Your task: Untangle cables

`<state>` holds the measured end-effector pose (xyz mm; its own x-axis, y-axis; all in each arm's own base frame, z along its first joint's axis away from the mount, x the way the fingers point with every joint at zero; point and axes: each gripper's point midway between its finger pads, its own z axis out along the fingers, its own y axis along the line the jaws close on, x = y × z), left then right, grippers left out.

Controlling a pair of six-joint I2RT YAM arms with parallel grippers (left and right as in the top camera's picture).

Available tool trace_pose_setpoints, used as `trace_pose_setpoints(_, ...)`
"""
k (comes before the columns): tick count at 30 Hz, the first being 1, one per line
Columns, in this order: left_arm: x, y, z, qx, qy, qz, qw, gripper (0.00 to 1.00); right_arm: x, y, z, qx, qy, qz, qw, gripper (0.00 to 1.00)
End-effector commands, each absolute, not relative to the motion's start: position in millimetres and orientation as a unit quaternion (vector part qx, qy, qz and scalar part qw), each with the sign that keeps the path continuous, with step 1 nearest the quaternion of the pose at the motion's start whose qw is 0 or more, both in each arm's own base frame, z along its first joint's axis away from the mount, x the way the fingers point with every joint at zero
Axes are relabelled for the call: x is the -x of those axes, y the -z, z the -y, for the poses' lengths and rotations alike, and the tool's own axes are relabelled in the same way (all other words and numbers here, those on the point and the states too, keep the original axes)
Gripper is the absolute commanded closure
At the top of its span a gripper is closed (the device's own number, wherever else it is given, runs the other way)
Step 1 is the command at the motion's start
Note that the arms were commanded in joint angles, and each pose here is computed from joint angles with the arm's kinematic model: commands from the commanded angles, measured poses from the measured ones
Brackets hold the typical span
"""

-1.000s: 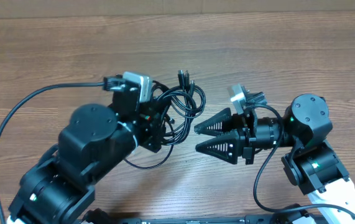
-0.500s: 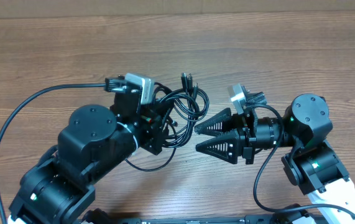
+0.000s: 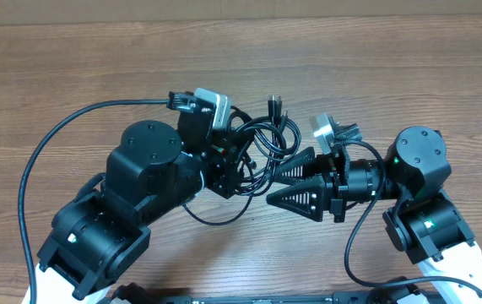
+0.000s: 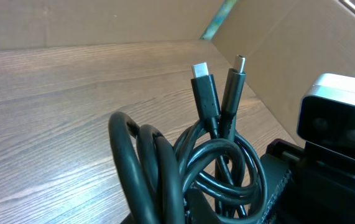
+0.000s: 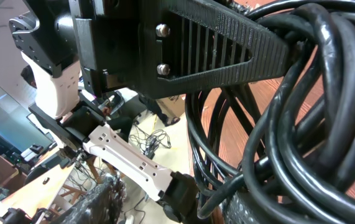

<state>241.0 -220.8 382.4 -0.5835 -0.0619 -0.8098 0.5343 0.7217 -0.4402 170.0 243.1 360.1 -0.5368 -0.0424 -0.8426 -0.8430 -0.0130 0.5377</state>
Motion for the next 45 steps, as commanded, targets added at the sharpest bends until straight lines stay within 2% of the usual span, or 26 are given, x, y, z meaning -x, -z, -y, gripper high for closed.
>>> trace_pose_setpoints(1, -237.9, -385.9, 228.2, -0.151, 0.366, -0.816, 0.422, 0.96, -168.1, -366.7, -242.2, 0.359, -0.615, -0.618, 0.335, 0.52)
trace_pose_setpoints(7, -238.6, -384.5, 226.8, -0.162, 0.355, -0.815, 0.427, 0.96, -168.4, -366.5, -242.0, 0.358, -0.615, -0.618, 0.334, 0.55)
trace_pose_setpoints(23, -220.5, -394.9, 206.5, -0.171, 0.339, -0.808, 0.450, 0.96, -168.8, -363.5, -241.9, 0.352, -0.615, -0.625, 0.328, 0.54)
trace_pose_setpoints(45, -217.3, -396.5, 207.9, -0.176, 0.347, -0.805, 0.448, 0.96, -171.9, -363.3, -242.0, 0.349, -0.610, -0.627, 0.335, 0.54)
